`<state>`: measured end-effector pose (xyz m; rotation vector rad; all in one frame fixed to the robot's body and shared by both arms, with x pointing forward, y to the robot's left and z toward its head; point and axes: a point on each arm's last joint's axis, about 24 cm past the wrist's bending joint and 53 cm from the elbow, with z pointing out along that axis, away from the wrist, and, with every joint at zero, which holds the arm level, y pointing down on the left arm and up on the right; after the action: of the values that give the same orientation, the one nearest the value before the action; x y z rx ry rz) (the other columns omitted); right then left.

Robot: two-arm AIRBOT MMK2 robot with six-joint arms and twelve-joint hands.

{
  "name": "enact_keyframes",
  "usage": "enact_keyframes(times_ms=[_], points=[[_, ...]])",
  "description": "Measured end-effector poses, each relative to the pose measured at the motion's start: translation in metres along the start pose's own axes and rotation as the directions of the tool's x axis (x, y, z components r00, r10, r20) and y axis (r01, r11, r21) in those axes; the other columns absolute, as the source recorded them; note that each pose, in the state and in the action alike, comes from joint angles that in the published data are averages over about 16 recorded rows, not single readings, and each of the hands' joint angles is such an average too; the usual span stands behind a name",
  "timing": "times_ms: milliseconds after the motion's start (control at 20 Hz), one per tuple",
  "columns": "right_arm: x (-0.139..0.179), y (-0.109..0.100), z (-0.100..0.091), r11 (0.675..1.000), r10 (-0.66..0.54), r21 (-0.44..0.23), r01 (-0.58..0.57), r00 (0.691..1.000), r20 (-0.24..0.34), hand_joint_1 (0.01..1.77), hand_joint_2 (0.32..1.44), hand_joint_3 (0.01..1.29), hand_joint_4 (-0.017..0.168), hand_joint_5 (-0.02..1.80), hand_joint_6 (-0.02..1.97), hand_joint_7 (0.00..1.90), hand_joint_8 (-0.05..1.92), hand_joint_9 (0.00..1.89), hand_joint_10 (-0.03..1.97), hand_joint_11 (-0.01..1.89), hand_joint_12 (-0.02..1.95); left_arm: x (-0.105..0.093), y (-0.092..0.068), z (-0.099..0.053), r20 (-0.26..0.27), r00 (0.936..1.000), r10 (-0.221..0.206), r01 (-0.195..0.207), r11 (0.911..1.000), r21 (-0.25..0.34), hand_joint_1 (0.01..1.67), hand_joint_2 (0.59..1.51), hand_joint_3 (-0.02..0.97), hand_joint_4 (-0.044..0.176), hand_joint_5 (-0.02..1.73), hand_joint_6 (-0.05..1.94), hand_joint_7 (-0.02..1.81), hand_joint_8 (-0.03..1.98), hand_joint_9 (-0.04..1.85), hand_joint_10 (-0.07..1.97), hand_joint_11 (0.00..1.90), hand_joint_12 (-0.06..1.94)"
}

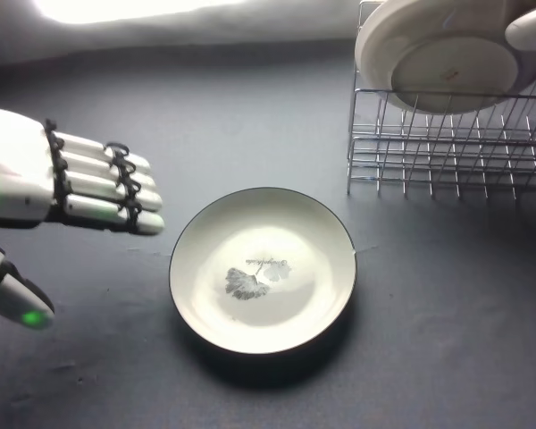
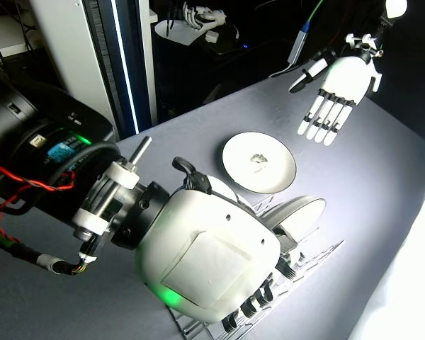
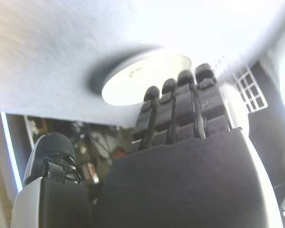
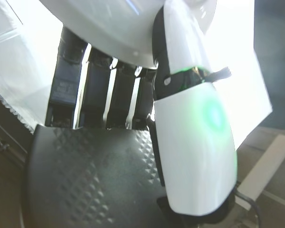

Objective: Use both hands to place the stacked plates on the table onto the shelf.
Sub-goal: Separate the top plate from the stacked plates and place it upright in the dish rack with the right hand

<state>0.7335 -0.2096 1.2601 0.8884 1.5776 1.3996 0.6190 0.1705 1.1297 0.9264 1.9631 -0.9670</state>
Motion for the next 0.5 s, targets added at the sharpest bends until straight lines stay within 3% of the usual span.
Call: enact_keyframes(times_ms=[250,500], points=[[-0.006,-0.018,-0.005,0.999,-0.044,0.025,0.044,0.999,0.01,1.35,1.06,0.01,-0.005,0.9,0.97,0.98,0.9,0.93,1.02,0.72,1.33,0.007,-0.007,0.015,-0.016,0.9999,-0.006,0.006,0.9998,0.018,0.02,1.134,-0.001,-0.001,0.04,0.02,0.02,0.0,0.02,0.01,0.02,0.0],[-0.008,-0.03,-0.009,0.995,-0.093,0.041,0.093,0.996,0.007,1.26,1.08,0.01,-0.004,0.8,0.74,0.89,0.64,0.82,0.82,0.56,1.35,0.015,-0.011,0.028,-0.034,0.9994,-0.007,0.007,0.9996,0.027,0.01,1.13,-0.002,-0.001,0.06,0.02,0.05,0.0,0.03,0.01,0.02,0.0]])
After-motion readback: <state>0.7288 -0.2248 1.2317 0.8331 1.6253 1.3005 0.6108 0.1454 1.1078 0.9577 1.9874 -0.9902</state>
